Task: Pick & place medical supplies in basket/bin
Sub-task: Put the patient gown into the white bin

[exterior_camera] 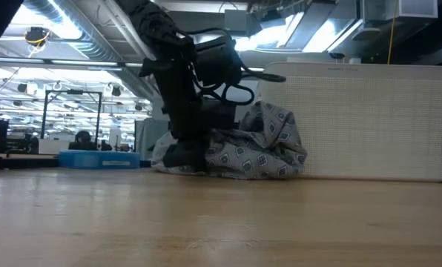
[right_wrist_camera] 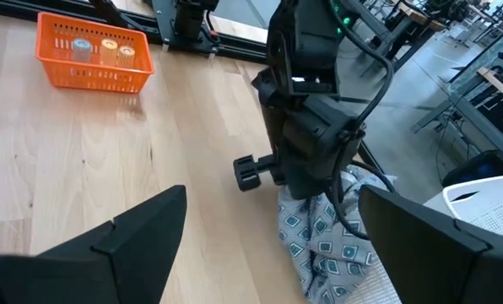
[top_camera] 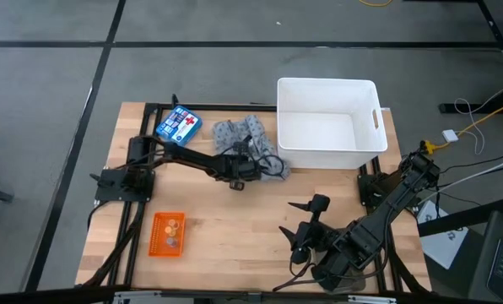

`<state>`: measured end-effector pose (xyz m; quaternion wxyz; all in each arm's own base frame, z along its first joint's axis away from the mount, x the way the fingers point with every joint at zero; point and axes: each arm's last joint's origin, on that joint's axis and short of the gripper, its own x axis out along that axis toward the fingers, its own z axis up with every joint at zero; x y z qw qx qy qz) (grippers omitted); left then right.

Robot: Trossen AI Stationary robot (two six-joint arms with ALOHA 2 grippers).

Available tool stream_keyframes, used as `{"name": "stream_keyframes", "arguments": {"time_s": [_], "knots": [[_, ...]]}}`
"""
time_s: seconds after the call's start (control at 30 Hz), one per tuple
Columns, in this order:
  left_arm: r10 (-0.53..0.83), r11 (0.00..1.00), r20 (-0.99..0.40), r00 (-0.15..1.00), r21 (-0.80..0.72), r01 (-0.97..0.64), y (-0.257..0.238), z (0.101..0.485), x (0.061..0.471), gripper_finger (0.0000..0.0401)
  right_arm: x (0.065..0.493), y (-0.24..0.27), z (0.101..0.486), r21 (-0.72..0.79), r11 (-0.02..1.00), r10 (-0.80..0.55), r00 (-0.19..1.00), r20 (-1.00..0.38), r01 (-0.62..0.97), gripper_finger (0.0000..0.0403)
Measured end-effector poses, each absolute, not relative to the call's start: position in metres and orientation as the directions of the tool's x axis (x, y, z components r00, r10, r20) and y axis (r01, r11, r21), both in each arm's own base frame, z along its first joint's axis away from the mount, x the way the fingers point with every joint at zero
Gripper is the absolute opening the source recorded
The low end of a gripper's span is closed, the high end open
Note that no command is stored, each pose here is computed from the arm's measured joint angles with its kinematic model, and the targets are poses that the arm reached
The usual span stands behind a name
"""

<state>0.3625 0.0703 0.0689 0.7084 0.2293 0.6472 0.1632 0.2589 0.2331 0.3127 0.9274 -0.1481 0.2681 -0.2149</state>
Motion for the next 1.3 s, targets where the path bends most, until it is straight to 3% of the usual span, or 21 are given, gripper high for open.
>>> {"name": "stream_keyframes", "arguments": {"time_s": [0.2, 0.4, 0.5, 0.7, 1.0, 1.3], "knots": [[0.523, 0.851, -0.836, 0.167, 0.524, -0.044, 0.07, 0.093, 0.364, 0.0032, 0.259, 0.233, 0.313, -0.396, 0.863, -0.478, 0.764, -0.434, 0.315, 0.0352], [0.472, 0.882, -0.845, 0.251, 0.456, -0.124, 0.063, 0.143, 0.356, 0.0032, 0.259, 0.234, 0.312, -0.382, 0.876, -0.456, 0.76, -0.463, 0.293, 0.0352], [0.457, 0.89, -0.857, 0.238, 0.436, -0.137, 0.053, 0.171, 0.338, 0.0032, 0.259, 0.234, 0.311, -0.373, 0.886, -0.44, 0.756, -0.485, 0.276, 0.0352], [0.556, 0.831, -0.773, 0.307, 0.507, -0.229, 0.036, 0.233, 0.311, 0.0032, 0.259, 0.234, 0.311, -0.37, 0.89, -0.432, 0.754, -0.494, 0.268, 0.0352], [0.689, 0.721, -0.556, 0.464, 0.589, -0.365, 0.015, 0.292, 0.287, 0.0032, 0.259, 0.234, 0.312, -0.378, 0.883, -0.445, 0.758, -0.478, 0.28, 0.0352], [0.793, 0.551, -0.212, 0.571, 0.649, -0.525, 0.014, 0.336, 0.304, 0.0032, 0.259, 0.234, 0.313, -0.385, 0.873, -0.461, 0.763, -0.453, 0.299, 0.0352]]}}
